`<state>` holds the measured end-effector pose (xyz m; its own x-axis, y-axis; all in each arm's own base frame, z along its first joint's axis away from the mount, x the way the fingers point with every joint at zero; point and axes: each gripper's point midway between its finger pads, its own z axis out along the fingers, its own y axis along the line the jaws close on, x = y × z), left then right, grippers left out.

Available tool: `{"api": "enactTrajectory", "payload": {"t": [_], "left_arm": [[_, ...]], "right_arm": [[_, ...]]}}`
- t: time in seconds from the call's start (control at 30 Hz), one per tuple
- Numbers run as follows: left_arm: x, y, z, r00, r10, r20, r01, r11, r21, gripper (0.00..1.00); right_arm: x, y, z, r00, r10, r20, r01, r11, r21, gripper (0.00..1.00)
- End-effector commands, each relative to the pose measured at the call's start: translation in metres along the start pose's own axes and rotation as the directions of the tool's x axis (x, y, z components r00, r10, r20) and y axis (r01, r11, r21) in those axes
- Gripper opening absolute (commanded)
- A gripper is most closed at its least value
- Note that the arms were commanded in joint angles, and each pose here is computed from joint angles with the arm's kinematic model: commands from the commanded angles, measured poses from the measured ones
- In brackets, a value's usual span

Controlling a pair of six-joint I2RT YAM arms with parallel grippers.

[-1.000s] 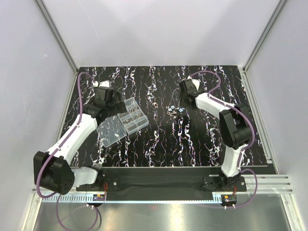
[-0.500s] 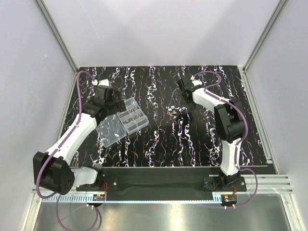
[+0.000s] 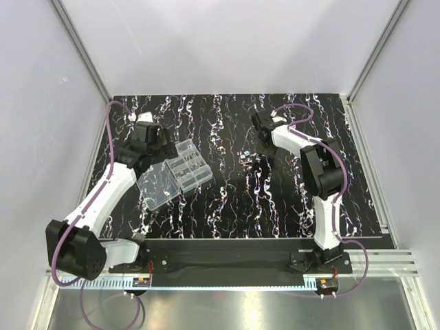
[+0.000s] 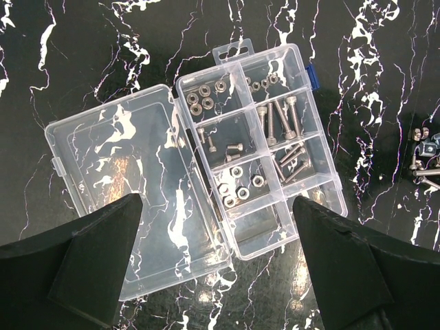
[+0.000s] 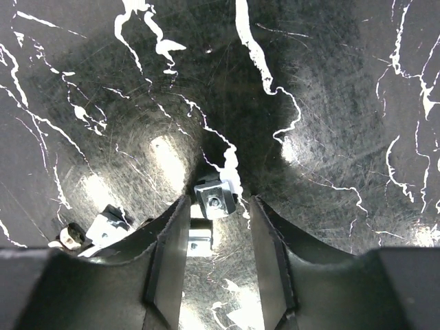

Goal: Sort the screws and nuts into containers

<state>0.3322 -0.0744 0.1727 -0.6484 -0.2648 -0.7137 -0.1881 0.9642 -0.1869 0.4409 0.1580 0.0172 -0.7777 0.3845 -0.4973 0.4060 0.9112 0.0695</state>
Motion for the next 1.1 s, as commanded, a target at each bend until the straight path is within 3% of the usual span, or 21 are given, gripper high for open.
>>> {"api": "enactTrajectory", "payload": {"t": [0.0, 0.1, 0.3, 0.53, 0.8, 1.07], "left_arm": [[-0.018, -0.005, -0.008, 0.998, -0.001, 0.069, -0.002, 0.999, 0.036, 0.99], [-0.018, -0.004, -0.008, 0.998, -0.002, 0.067, 0.000, 0.999, 0.033, 0.99], [-0.018, -0.002, -0.007, 0.998, -0.009, 0.065, 0.007, 1.000, 0.027, 0.99], [-0.018, -0.002, -0.008, 0.998, -0.013, 0.065, 0.011, 0.999, 0.033, 0.99], [-0.018, -0.002, -0.010, 0.998, -0.015, 0.068, 0.012, 0.999, 0.041, 0.99], [-0.021, -0.002, -0.015, 0.996, -0.020, 0.083, 0.016, 0.999, 0.048, 0.99]], "right_arm": [[-0.005, 0.000, 0.004, 1.000, 0.016, 0.012, -0.016, 1.000, 0.019, 0.45], [-0.002, -0.002, 0.008, 1.000, 0.001, 0.001, -0.001, 1.000, 0.031, 0.38], [0.003, -0.004, 0.008, 1.000, -0.014, -0.015, 0.014, 1.000, 0.028, 0.13], [-0.011, -0.006, -0.018, 0.999, -0.034, 0.023, 0.034, 0.999, 0.001, 0.07], [-0.029, 0.023, -0.065, 0.982, -0.173, 0.073, 0.185, 0.958, -0.218, 0.03], [-0.005, 0.086, -0.120, 0.953, -0.287, 0.098, 0.297, 0.817, -0.494, 0.04]]}}
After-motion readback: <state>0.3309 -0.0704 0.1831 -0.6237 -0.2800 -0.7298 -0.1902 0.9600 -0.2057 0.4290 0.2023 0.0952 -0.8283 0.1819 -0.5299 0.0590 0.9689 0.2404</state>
